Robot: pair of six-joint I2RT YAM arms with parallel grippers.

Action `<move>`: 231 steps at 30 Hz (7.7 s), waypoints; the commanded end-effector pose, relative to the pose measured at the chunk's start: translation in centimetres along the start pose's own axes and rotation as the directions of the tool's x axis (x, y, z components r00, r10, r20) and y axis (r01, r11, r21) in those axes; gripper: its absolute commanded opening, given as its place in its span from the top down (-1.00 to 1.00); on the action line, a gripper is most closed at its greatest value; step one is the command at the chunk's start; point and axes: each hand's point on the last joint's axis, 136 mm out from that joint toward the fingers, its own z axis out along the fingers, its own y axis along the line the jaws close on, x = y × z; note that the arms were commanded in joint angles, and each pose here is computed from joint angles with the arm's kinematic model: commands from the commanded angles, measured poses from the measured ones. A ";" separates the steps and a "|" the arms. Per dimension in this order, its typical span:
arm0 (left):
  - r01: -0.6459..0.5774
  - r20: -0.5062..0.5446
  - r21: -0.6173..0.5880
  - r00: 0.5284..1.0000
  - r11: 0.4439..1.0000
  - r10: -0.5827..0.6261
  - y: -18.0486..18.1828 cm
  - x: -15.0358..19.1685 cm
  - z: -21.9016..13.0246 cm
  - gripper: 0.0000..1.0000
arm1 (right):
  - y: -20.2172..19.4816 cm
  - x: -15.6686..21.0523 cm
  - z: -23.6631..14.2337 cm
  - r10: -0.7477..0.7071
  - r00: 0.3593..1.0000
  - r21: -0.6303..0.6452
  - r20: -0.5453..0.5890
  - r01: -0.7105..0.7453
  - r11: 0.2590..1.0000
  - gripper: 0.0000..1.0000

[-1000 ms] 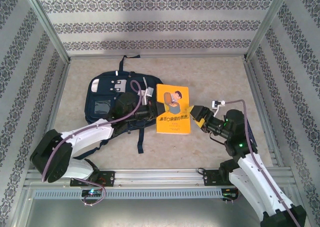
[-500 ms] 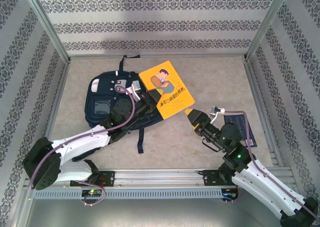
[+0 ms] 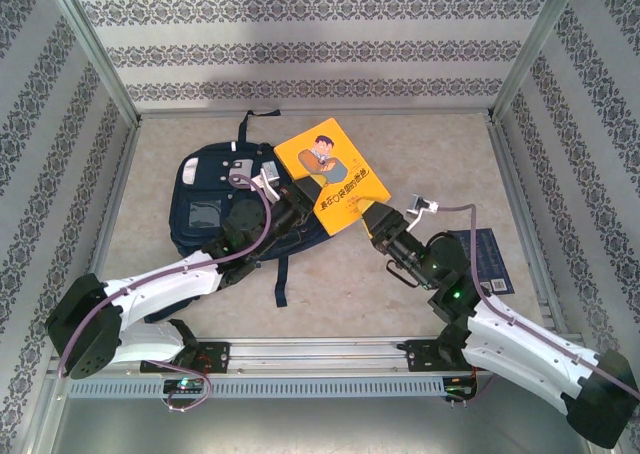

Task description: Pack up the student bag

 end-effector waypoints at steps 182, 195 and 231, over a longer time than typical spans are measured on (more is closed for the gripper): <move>-0.594 -0.611 -0.524 0.761 0.610 0.217 13.7 -11.3 0.8 0.83 | -20.4 -13.8 -16.8 -0.301 0.953 0.986 0.043 0.009 0.169 -0.93; -0.613 -0.588 -0.454 0.752 0.647 0.299 9.9 -9.8 0.4 -0.28 | -28.4 -17.5 -18.4 -0.109 0.991 0.996 0.072 -0.076 -0.036 -0.96; -0.488 -0.743 -0.233 0.647 0.841 0.170 8.5 9.3 3.8 -0.32 | -27.9 -15.7 -13.0 -0.083 0.996 0.992 -0.009 0.020 0.128 -0.96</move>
